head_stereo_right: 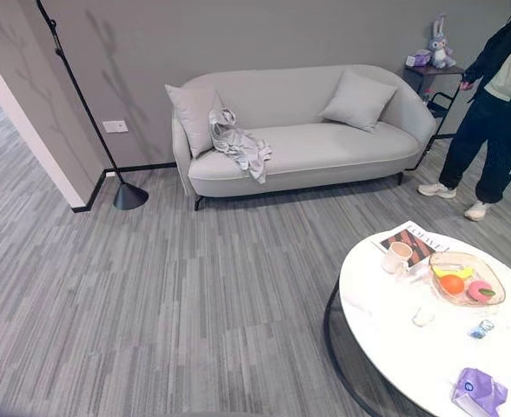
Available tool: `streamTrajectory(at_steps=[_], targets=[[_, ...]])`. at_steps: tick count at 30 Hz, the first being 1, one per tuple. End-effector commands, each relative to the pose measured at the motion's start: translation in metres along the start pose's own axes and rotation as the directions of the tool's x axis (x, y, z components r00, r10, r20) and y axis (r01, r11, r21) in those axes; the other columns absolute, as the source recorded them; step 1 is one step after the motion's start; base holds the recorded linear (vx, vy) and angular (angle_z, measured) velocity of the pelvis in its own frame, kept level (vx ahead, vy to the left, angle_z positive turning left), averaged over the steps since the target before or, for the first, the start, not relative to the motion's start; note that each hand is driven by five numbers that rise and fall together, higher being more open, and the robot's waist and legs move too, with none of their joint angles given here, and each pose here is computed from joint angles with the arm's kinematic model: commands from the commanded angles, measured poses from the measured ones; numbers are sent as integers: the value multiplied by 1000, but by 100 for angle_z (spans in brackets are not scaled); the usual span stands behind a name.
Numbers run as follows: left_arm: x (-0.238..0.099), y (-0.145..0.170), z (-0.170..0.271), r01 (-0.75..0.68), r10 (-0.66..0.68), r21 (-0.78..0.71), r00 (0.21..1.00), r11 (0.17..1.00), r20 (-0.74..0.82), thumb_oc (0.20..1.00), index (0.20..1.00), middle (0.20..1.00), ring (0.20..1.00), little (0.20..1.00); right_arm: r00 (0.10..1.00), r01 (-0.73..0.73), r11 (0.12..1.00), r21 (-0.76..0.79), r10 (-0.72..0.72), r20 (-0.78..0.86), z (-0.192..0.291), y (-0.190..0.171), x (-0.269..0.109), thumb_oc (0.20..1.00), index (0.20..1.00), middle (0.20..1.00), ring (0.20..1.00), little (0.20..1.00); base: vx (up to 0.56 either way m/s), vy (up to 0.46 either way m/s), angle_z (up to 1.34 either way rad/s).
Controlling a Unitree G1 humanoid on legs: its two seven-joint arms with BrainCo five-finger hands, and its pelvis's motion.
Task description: Hang the clothes on the sofa on the clothes rack.
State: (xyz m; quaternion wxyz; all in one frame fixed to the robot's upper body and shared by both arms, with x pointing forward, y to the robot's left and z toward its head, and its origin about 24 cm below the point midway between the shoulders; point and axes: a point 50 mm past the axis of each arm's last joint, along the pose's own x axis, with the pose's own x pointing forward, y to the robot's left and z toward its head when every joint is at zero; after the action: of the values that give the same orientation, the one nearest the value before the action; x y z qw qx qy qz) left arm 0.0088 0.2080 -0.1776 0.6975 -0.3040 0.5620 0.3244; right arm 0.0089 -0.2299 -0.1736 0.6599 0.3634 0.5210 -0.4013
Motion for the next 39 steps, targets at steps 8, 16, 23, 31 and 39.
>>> streamTrajectory(at_steps=[8,16,23,31,39], targets=[[2,-20,5,59,-61,73,998,996,29,1000,1000,1000,1000,1000,999,-30,994,-104,28,-27,1,11,1,1000,1000,1000,1000,1000,-32,-42,-1],[3,-23,2,68,-70,121,997,990,13,1000,1000,1000,1000,1000,999,-38,983,-181,35,-19,8,12,1,1000,1000,1000,1000,1000,-8,-15,0],[2,-18,-2,70,-67,225,998,972,-20,1000,1000,1000,1000,1000,998,-56,935,-350,41,-51,3,12,1,1000,1000,1000,1000,1000,-13,-30,-2],[1,-12,2,49,-46,274,999,961,-17,1000,1000,1000,1000,1000,997,-57,919,-390,31,-72,-2,9,0,1000,1000,1000,1000,1000,2,-8,-1],[2,-12,7,39,-40,292,999,956,-2,1000,1000,1000,1000,1000,994,-95,882,-462,60,-89,-3,19,2,1000,1000,1000,1000,1000,-8,-8,-1]])
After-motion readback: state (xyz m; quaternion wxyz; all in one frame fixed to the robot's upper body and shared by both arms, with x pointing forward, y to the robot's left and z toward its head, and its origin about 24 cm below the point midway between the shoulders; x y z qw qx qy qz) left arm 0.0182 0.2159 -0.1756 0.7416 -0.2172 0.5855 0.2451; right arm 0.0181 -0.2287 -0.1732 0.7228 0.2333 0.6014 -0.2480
